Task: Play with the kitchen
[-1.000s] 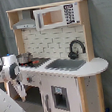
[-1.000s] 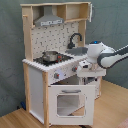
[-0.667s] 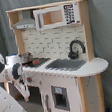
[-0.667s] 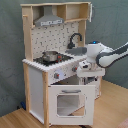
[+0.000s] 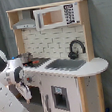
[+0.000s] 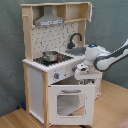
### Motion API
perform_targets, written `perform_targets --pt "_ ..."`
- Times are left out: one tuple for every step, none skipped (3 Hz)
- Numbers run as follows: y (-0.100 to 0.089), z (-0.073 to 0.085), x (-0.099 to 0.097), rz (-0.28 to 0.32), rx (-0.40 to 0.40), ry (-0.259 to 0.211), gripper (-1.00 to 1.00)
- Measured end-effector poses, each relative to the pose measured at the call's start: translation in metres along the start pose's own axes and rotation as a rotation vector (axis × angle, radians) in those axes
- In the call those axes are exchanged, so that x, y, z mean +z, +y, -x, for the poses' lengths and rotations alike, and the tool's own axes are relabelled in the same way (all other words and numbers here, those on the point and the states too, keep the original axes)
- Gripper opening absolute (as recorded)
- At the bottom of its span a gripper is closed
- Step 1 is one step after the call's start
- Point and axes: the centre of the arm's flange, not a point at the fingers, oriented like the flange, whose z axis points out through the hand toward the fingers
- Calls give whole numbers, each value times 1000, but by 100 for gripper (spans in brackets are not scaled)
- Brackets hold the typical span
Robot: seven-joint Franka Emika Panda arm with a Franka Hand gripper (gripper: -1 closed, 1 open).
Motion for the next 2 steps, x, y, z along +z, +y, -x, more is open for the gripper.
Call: perform_targets --pt "11 6 7 17 20 8 100" --pt "19 2 4 28 23 16 100"
